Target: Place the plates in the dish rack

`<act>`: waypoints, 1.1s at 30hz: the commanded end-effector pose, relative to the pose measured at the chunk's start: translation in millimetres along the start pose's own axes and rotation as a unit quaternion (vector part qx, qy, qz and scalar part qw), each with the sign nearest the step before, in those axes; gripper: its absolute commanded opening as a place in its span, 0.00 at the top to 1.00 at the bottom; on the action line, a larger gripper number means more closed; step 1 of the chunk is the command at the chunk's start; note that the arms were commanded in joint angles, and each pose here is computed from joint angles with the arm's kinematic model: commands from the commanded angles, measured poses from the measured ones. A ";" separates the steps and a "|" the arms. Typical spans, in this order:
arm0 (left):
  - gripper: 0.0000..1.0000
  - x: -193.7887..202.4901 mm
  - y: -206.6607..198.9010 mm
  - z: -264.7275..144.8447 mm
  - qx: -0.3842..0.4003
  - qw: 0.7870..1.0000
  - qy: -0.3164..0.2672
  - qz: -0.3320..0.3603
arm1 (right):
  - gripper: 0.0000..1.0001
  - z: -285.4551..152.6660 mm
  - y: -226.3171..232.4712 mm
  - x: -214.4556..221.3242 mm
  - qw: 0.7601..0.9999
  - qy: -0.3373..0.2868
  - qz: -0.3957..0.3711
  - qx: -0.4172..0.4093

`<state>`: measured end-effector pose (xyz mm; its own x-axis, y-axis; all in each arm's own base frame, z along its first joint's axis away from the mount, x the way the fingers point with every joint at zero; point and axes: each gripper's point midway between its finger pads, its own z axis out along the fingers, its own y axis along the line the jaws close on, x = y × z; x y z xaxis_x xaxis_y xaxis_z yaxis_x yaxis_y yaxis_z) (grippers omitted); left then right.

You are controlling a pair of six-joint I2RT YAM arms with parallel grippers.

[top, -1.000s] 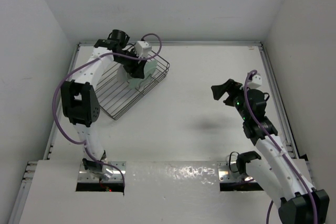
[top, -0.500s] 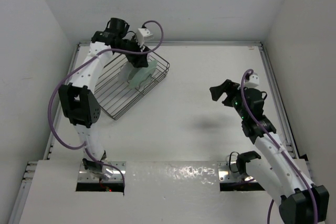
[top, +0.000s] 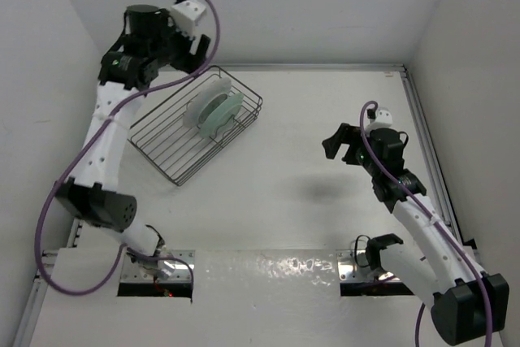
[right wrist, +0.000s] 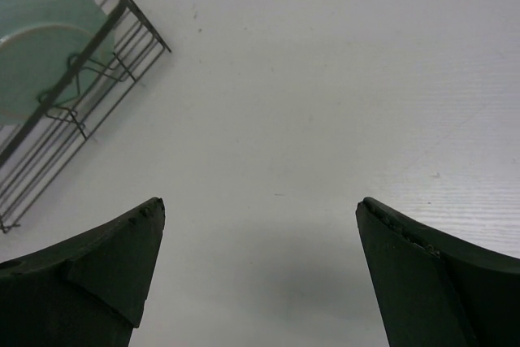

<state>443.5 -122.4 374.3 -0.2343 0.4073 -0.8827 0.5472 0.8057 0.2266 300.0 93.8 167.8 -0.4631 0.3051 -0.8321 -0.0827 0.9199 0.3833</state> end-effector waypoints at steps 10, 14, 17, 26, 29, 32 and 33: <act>0.17 235.7 86.9 -142.8 -0.322 0.914 0.168 -0.179 | 0.01 -15.2 -12.1 25.5 0.997 0.049 -0.058 0.011; 0.09 263.4 70.5 -163.3 -0.365 0.901 0.159 -0.174 | 0.01 -18.9 -18.7 39.3 0.996 0.059 -0.058 0.016; 0.08 287.9 60.6 -168.4 -0.382 0.890 0.173 -0.177 | 0.01 -25.2 -23.1 45.7 0.996 0.065 -0.062 0.022; 0.00 346.4 46.7 -179.8 -0.430 0.864 0.215 -0.151 | 0.01 -54.2 -23.2 40.4 0.995 0.054 -0.080 0.023; 0.00 362.3 44.3 -191.4 -0.465 0.844 0.224 -0.148 | 0.01 -59.1 -25.2 32.8 0.994 0.039 -0.095 0.029; 0.00 369.7 41.8 -198.1 -0.489 0.835 0.210 -0.142 | 0.01 -55.6 -28.1 30.9 0.994 0.027 -0.099 0.034; 0.00 368.5 41.8 -198.2 -0.493 0.835 0.199 -0.144 | 0.01 -53.5 -25.1 32.9 0.994 0.029 -0.099 0.023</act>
<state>214.7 133.6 114.6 -0.7016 0.0732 -0.7088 -0.3473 0.8335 0.4298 233.0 67.0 142.8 -0.5305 0.1249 -0.8384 -0.1145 0.9695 0.2168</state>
